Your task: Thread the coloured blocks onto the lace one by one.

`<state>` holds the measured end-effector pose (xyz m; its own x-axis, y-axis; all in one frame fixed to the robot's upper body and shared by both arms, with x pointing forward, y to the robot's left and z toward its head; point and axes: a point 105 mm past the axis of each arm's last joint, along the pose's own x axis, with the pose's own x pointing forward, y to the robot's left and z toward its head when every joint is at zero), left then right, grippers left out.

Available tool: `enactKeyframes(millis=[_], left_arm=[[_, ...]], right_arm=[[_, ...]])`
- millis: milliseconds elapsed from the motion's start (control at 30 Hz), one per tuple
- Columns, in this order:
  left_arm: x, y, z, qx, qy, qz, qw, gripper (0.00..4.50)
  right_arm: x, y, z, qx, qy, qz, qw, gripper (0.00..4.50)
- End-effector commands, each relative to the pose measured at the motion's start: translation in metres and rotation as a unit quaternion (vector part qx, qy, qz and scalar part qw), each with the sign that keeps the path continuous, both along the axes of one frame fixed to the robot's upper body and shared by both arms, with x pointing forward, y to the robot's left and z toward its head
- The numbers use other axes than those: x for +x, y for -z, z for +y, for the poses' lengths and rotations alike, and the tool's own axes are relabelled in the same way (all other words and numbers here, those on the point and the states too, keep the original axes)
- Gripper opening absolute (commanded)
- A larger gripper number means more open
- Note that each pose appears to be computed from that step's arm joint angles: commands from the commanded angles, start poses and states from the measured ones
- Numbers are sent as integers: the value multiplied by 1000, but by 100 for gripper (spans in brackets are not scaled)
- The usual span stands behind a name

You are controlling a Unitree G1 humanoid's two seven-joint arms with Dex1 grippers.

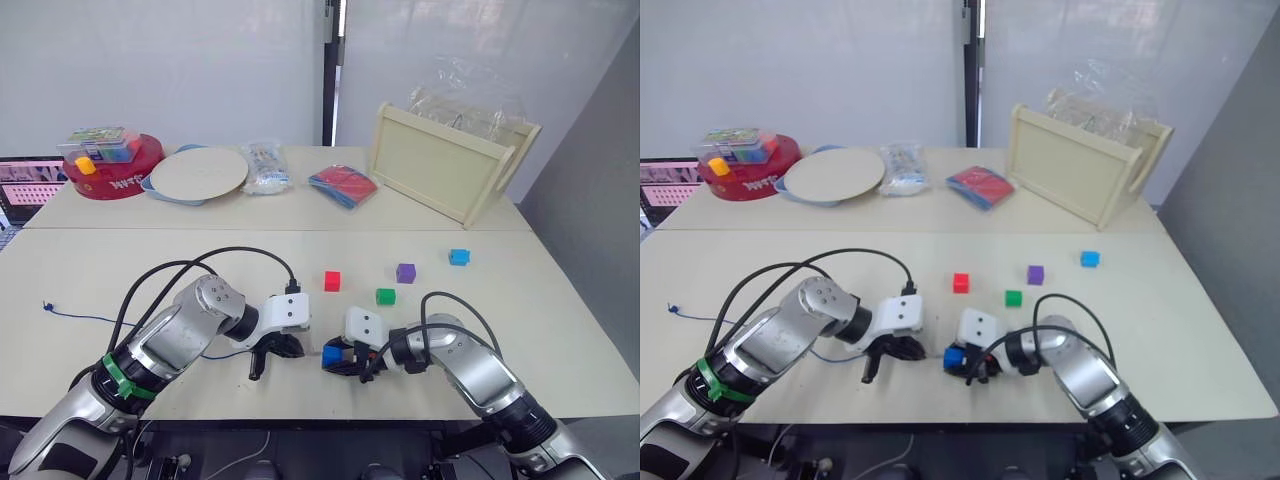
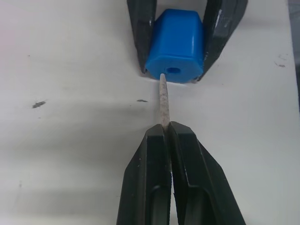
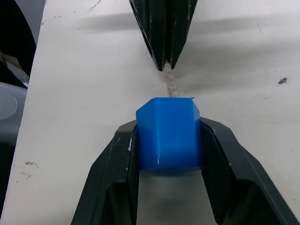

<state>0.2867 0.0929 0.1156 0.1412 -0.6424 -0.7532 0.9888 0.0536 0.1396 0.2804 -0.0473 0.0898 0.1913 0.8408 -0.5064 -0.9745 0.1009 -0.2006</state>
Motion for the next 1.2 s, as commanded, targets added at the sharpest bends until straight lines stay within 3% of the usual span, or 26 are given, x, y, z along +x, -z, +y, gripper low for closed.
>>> enactKeyframes(millis=[33, 200, 533, 733, 833, 1000, 1200], left_arm=[[-6, -15, -15, -31, 27, -9, 999, 0], [-19, -16, -20, -37, 46, 9, 998, 0], [-16, -15, -18, -32, 37, 9, 999, 0], [-15, -16, -31, -61, 42, 8, 997, 0], [-14, -21, -42, -101, 57, 2, 993, 0], [-11, -17, -30, -104, 69, -18, 992, 0], [-4, -17, -7, -103, 60, -38, 992, 199]], right_arm=[[-3, 6, -2, -10, 5, 8, 1000, 129], [1, 7, -1, -10, 17, 6, 1000, 129], [3, 8, -3, -15, 24, 9, 1000, 129], [2, 8, -3, -15, 25, 10, 1000, 129], [2, 10, -1, -17, 23, 12, 1000, 129], [1, 9, 0, -15, 24, 12, 1000, 129], [3, 9, -4, -17, 32, 12, 999, 129]])
